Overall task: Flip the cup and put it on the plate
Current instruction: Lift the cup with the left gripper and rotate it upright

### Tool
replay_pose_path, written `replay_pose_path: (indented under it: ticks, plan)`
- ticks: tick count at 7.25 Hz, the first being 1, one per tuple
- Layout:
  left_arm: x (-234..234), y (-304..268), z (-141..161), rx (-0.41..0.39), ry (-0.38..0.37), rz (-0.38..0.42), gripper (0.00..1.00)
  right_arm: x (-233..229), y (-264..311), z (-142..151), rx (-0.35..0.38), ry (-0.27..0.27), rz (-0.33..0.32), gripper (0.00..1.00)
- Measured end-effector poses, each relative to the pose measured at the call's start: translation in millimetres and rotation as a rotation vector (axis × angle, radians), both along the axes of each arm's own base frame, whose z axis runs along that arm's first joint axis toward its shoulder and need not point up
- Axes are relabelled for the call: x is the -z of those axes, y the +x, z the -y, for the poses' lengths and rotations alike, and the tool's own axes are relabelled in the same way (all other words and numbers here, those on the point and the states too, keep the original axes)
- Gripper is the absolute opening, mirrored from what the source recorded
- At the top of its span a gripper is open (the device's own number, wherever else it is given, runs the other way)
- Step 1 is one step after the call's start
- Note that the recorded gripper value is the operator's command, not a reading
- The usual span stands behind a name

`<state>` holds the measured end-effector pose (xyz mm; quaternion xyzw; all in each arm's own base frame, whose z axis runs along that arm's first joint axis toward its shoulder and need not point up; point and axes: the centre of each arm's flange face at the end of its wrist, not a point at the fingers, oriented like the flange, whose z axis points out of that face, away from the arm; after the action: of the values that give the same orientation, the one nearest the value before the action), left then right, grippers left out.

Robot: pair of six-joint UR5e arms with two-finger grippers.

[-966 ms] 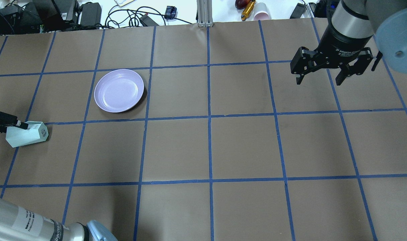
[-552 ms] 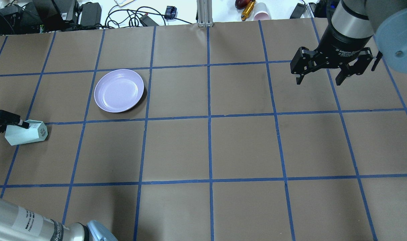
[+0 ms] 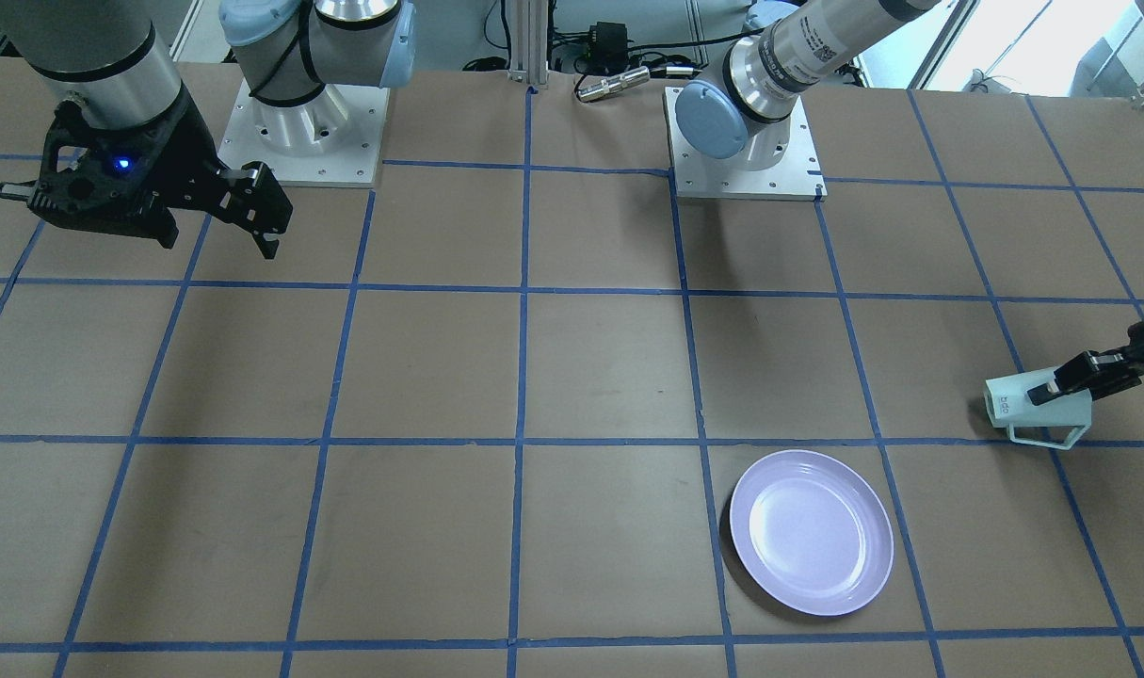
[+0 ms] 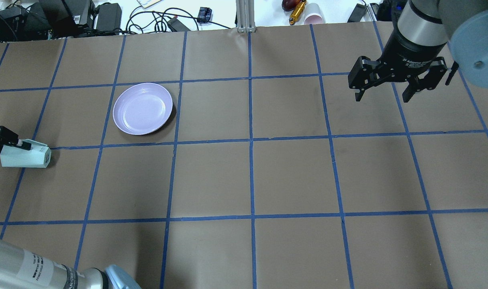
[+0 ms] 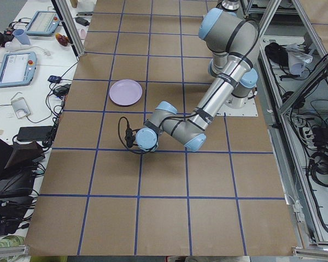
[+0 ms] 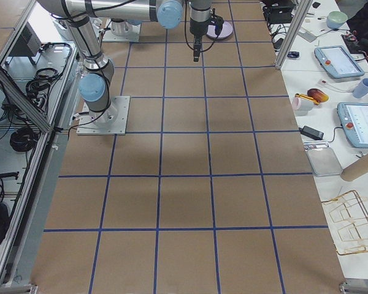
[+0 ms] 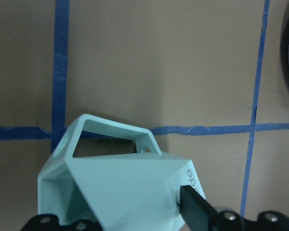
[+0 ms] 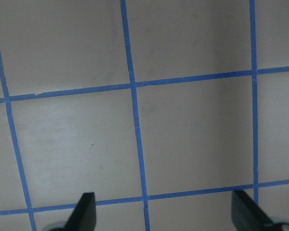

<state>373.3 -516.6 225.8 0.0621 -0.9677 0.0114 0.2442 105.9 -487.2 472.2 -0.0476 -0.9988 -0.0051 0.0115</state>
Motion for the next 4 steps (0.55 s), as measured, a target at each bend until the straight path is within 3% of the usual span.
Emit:
replay_pose_path:
  ticks: [4]
  plan:
    - [-38, -18, 19, 0.058, 0.012, 0.123, 0.00, 0, 0, 0, 0.000, 0.000, 0.000, 1.00]
